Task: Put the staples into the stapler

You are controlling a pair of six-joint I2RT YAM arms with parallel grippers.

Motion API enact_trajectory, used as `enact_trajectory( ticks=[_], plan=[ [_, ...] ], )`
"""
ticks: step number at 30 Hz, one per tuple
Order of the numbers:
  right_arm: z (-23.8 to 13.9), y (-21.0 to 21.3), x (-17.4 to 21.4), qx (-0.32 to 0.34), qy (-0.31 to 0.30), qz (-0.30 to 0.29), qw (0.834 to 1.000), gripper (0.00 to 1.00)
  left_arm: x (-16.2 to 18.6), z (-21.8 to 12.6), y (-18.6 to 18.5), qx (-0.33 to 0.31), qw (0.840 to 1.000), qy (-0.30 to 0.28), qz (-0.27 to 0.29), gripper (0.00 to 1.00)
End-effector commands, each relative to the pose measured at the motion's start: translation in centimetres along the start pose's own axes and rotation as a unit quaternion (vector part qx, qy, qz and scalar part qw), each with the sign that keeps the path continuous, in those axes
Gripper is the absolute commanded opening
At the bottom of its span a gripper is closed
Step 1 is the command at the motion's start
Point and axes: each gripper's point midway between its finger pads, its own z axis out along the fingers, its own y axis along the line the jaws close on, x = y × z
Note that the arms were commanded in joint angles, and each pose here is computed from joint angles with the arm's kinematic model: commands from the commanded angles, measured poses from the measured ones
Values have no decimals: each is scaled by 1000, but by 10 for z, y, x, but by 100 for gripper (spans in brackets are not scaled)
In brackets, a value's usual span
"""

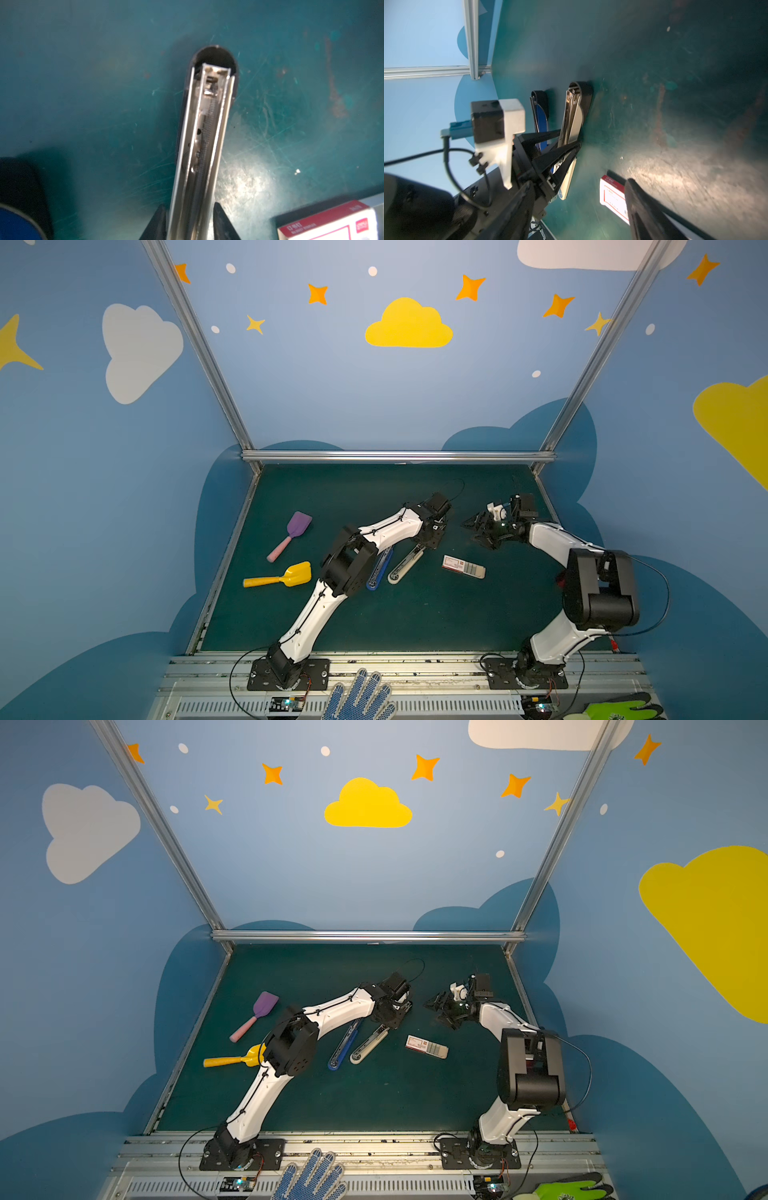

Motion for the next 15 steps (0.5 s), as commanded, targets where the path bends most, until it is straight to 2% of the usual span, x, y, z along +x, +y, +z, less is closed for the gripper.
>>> enact_trajectory(
  ticks=[1, 5, 15],
  plan=[
    [6, 8, -16, -20, -9, -6, 1000, 68, 5, -9, -4, 13, 1000, 5, 15, 28],
    [18, 5, -20, -29, -3, 0, 1000, 68, 5, -17, -6, 19, 1000, -1, 19, 18],
    [41, 23, -21, -84, 18, -12, 996, 71, 3, -44, -17, 34, 998, -47, 23, 13]
  ],
)
